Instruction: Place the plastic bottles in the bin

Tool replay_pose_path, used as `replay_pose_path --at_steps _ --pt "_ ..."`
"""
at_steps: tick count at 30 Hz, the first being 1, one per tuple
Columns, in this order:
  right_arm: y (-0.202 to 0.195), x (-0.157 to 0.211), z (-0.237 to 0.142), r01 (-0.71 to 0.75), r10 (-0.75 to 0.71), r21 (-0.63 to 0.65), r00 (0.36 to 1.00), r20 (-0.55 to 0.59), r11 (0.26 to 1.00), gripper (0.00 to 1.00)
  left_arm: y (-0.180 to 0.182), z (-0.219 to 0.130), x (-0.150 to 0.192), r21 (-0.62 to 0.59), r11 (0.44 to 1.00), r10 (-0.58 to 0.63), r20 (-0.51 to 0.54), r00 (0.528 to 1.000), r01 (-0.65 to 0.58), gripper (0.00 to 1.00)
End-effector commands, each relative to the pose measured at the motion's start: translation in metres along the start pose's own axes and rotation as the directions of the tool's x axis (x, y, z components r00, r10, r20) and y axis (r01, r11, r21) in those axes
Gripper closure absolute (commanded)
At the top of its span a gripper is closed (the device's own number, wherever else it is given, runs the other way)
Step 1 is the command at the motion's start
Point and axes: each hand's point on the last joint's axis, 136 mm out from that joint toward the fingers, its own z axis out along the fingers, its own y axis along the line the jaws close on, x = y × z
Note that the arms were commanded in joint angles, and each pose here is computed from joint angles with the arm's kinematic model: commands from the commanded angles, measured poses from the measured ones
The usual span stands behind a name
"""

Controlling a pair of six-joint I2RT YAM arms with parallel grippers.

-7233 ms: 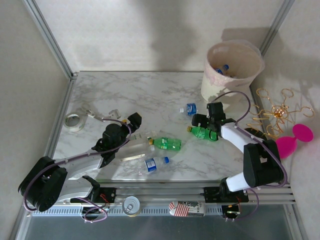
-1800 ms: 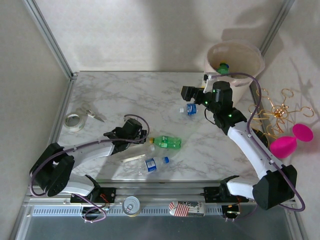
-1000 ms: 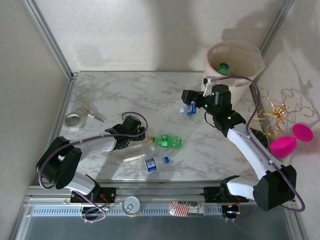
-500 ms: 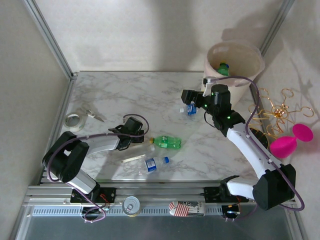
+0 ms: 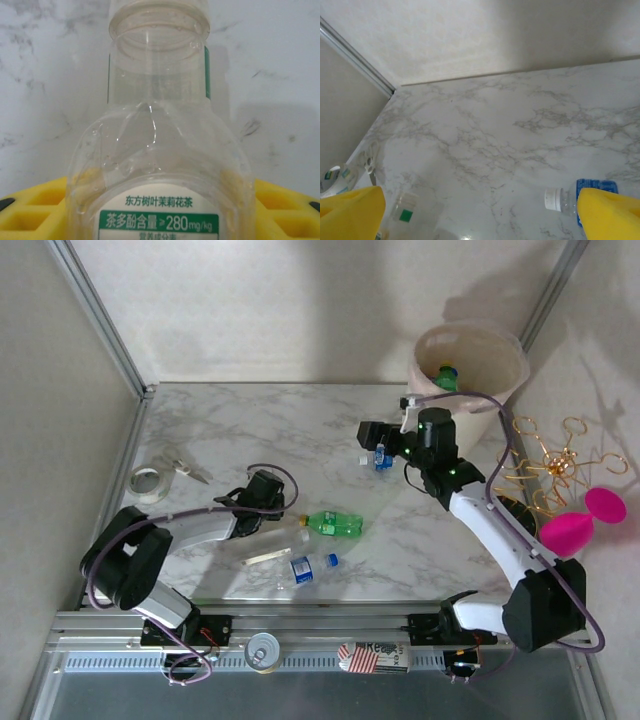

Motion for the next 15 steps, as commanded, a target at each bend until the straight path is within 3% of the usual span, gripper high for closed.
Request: replay_pose_path --at_steps 1,9,15 --pt "0.024 0.003 0.006 0.008 -0.009 -0.109 1.0 -0.007 0.994 0.01 -0.032 -0.03 -0.057 0.161 0.986 -0.075 0.168 0.983 0.047 0.52" --pt "0.087 0.022 0.011 0.026 -0.05 -0.351 0.997 -0.059 0.936 0.06 -0.092 -0.105 -0.101 0.502 0.862 -0.147 0.365 0.919 -0.062 0.52" --pt "0.122 0.035 0.016 0.009 -0.061 -0.476 0.994 -0.094 0.879 0.11 -0.113 -0.144 -0.101 0.603 0.783 -0.156 0.431 0.889 -0.154 0.52"
